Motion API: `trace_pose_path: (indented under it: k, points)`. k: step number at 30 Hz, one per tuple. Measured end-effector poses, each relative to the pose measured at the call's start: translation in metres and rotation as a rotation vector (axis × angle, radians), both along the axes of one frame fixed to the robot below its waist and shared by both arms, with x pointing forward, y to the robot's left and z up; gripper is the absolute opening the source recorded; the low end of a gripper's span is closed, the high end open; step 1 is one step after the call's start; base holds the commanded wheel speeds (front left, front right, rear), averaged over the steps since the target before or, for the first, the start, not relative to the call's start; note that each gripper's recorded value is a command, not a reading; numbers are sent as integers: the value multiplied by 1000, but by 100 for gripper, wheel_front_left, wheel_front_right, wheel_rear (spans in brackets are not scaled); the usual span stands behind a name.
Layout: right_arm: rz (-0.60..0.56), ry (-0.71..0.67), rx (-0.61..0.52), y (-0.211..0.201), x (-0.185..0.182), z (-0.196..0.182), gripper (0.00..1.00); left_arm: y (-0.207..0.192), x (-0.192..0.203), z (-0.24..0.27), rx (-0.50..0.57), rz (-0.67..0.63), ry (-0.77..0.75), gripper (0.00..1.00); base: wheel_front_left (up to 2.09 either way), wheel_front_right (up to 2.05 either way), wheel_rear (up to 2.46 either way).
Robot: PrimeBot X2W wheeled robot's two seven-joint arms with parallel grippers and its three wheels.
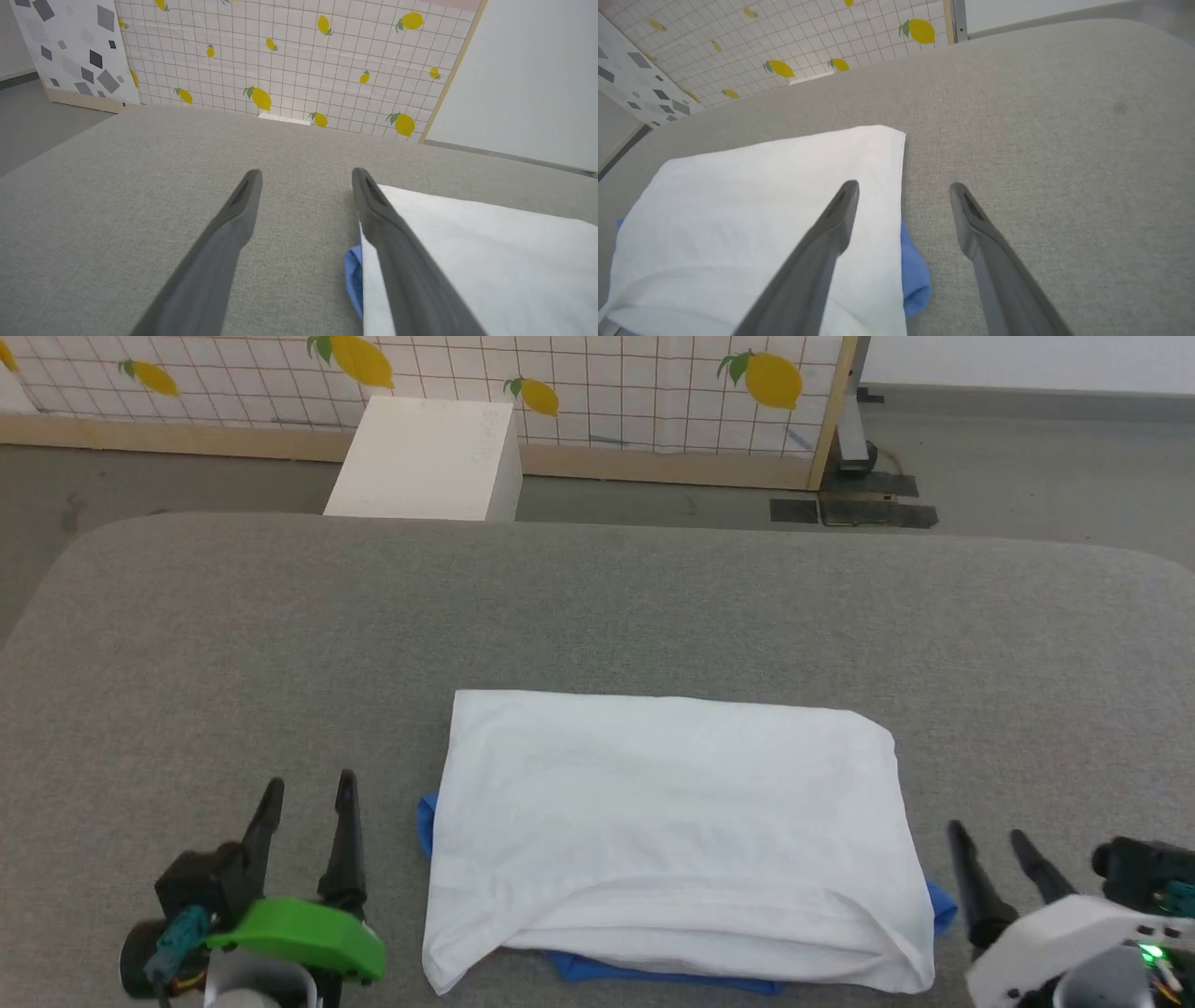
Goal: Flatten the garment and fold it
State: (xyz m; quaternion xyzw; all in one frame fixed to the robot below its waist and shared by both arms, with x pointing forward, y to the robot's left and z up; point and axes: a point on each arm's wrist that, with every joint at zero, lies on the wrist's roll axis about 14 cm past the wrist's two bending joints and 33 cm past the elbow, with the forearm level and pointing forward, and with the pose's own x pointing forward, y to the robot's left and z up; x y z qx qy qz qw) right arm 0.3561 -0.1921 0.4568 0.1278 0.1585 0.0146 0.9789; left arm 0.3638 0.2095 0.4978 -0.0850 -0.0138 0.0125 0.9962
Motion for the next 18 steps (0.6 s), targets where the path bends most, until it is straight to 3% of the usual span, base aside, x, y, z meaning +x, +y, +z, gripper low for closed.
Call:
trace_pose_path:
  k: [7,18]
  points:
    - [57,186,100,26,7,-44,100,-10,17,20,20,-34,-68,100,0,0,0]
    - [124,437,63,38,13,-86,100,-14,19,13,13,-43,-55,100,0,0,0]
